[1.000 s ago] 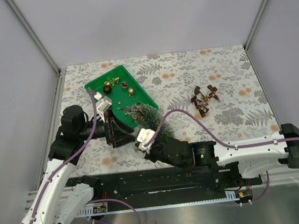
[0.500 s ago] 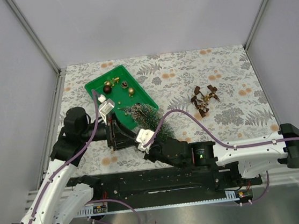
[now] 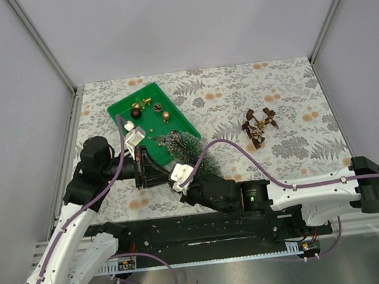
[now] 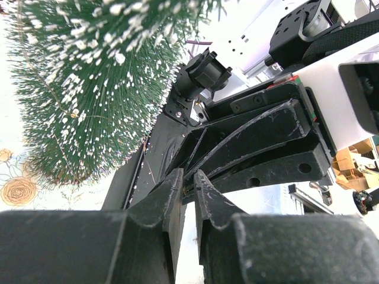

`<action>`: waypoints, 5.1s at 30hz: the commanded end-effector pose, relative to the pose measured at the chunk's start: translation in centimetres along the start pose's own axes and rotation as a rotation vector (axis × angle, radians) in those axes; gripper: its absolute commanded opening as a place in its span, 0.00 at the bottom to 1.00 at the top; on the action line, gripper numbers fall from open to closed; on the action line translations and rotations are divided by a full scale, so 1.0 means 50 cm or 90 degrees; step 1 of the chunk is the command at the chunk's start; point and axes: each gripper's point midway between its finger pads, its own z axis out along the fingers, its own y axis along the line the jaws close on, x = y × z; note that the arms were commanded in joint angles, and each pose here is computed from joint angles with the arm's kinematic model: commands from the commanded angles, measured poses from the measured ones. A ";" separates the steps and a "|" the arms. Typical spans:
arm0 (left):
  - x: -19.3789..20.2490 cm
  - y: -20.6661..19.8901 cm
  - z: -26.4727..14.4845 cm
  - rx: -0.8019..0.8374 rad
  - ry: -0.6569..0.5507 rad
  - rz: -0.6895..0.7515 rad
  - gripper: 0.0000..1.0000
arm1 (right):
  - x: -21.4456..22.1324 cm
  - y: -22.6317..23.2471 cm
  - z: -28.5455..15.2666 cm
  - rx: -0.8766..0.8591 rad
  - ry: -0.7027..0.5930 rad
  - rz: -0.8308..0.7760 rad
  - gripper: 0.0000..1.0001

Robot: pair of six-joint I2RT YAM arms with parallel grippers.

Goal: Decorate the small christmas tree

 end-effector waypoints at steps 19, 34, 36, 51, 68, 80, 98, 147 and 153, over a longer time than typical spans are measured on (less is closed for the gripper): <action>-0.026 0.069 -0.017 -0.149 -0.046 0.098 0.00 | -0.054 -0.014 -0.014 0.021 -0.044 0.042 0.16; -0.038 0.123 -0.020 -0.220 -0.072 0.095 0.00 | -0.148 -0.072 -0.133 0.016 -0.120 0.119 0.73; -0.032 0.131 -0.021 -0.227 -0.074 0.090 0.00 | -0.179 -0.096 -0.148 0.044 -0.144 0.116 0.73; -0.065 0.186 -0.024 -0.295 -0.106 0.106 0.00 | -0.227 -0.212 -0.086 0.269 -0.134 -0.075 0.99; -0.133 0.255 0.035 -0.318 -0.141 0.083 0.00 | -0.222 -0.238 -0.028 0.199 -0.128 -0.031 0.75; -0.173 0.222 0.106 -0.220 -0.161 0.094 0.00 | -0.192 -0.176 -0.036 0.085 -0.127 0.039 0.43; -0.166 0.133 0.131 -0.101 -0.161 0.081 0.51 | -0.172 -0.181 -0.045 0.097 -0.128 0.078 0.40; -0.292 0.068 0.004 -0.146 -0.316 0.218 0.88 | -0.218 -0.319 -0.079 0.287 -0.118 -0.189 0.32; -0.258 0.081 -0.009 -0.159 -0.312 0.195 0.88 | -0.227 -0.303 -0.114 0.242 -0.134 -0.093 0.37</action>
